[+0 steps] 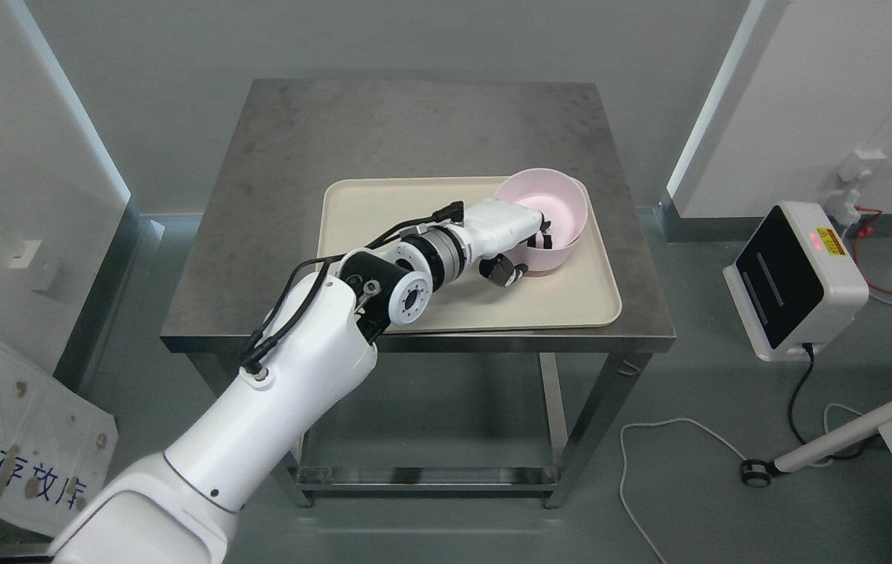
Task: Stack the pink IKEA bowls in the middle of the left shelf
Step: 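Lift the stacked pink bowls off the tray with the left hand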
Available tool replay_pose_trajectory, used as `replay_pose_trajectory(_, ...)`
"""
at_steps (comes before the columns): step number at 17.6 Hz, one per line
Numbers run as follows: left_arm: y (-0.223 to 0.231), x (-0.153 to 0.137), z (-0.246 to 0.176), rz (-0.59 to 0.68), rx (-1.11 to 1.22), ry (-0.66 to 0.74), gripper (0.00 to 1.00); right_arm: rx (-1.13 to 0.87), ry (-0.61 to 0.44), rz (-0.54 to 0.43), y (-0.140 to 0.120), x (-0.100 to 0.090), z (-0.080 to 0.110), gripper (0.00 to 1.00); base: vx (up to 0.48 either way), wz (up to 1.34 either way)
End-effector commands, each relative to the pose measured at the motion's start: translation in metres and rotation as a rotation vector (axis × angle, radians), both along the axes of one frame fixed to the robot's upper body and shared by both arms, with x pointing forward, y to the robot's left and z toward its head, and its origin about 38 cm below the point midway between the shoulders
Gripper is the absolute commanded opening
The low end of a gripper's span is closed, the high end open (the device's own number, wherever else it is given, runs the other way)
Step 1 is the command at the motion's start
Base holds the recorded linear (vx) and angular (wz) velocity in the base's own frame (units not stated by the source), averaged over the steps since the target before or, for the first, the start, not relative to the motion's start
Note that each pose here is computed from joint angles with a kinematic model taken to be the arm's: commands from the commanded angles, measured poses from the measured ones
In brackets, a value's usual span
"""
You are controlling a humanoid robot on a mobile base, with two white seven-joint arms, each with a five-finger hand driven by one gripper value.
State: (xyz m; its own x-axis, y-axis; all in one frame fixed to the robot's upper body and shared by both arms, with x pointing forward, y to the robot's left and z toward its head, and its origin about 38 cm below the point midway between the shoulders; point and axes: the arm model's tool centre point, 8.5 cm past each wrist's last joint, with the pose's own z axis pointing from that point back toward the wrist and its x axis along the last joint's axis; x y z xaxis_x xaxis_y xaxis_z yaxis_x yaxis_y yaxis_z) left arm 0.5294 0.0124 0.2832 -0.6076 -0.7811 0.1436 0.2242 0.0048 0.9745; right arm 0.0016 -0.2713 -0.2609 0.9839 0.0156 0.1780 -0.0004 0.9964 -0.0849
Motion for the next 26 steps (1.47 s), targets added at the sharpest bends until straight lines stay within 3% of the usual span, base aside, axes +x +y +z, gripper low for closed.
replay_pose_trajectory(1, 0.039, 0.013, 0.035, 0.026, -0.122, -0.043, 0.08, -0.017, 0.0, -0.001, -0.011, 0.0, 0.001, 1.0, 0.0, 0.0)
replay_pose_trajectory(3, 0.053, 0.012, 0.054, 0.003, -0.181, -0.083, 0.01, -0.017, 0.0, -0.001, -0.011, 0.0, 0.001, 1.0, 0.0, 0.0)
replay_pose_trajectory(11, 0.083, -0.021, 0.091, -0.066, -0.302, -0.173, 0.0, -0.017, 0.0, -0.001, -0.011, 0.0, 0.001, 1.0, 0.0, 0.0)
replay_pose_trajectory(16, 0.101, -0.053, 0.072, -0.169, -0.316, -0.269, 0.0, -0.017, 0.0, -0.002, -0.011, 0.0, 0.001, 1.0, 0.0, 0.0)
replay_pose_trajectory(26, 0.131, -0.066, 0.057, -0.211, -0.375, -0.321, 0.02, -0.017, 0.0, -0.002, -0.011, 0.0, 0.001, 1.0, -0.001, 0.0)
